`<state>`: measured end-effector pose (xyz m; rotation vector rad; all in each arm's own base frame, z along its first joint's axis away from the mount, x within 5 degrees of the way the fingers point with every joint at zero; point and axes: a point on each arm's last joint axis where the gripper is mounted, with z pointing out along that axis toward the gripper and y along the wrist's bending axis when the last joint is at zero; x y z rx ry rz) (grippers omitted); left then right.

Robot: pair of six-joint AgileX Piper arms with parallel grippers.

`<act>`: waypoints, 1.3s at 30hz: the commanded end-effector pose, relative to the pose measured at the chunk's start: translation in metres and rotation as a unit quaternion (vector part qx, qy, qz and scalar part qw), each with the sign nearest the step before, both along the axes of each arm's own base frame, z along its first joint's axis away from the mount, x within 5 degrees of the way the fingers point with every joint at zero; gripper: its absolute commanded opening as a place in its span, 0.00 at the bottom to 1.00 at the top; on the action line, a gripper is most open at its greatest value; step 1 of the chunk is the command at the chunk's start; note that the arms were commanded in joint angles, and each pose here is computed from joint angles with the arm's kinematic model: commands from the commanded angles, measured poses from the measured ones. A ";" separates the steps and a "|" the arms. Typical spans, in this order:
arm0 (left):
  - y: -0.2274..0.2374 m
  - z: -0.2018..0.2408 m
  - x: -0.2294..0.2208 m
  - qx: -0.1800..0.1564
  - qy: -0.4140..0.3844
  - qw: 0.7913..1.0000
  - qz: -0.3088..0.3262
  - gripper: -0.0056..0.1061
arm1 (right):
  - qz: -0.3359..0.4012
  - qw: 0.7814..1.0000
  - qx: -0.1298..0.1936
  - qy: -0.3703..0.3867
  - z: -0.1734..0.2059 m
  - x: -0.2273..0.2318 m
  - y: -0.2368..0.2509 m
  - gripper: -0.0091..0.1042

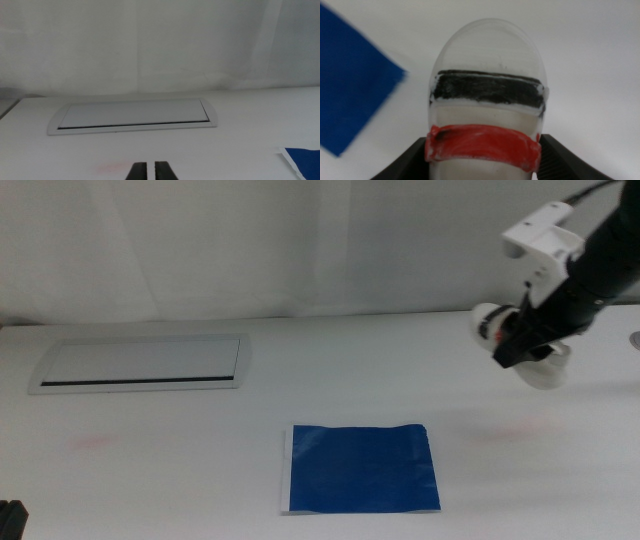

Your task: Use one arm to grab the shoe from the table and place it on the mat.

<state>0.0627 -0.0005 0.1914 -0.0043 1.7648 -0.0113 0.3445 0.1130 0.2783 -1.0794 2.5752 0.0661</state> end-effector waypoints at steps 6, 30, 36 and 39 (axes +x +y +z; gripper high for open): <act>0.000 -0.013 -0.001 -0.004 0.020 1.000 0.000 0.02 | 0.184 0.983 -0.008 -0.005 0.011 -0.032 0.066 0.06; 0.000 -0.016 -0.001 -0.004 0.034 0.999 0.000 0.02 | 0.401 0.914 -0.056 0.013 -0.076 -0.050 0.159 0.06; 0.000 -0.016 -0.001 -0.004 0.034 0.999 0.000 0.02 | 0.420 0.905 -0.064 0.024 -0.099 -0.047 0.166 0.06; 0.000 -0.016 -0.001 -0.004 0.034 0.999 0.000 0.02 | 0.422 0.904 -0.067 0.027 -0.108 -0.045 0.167 0.06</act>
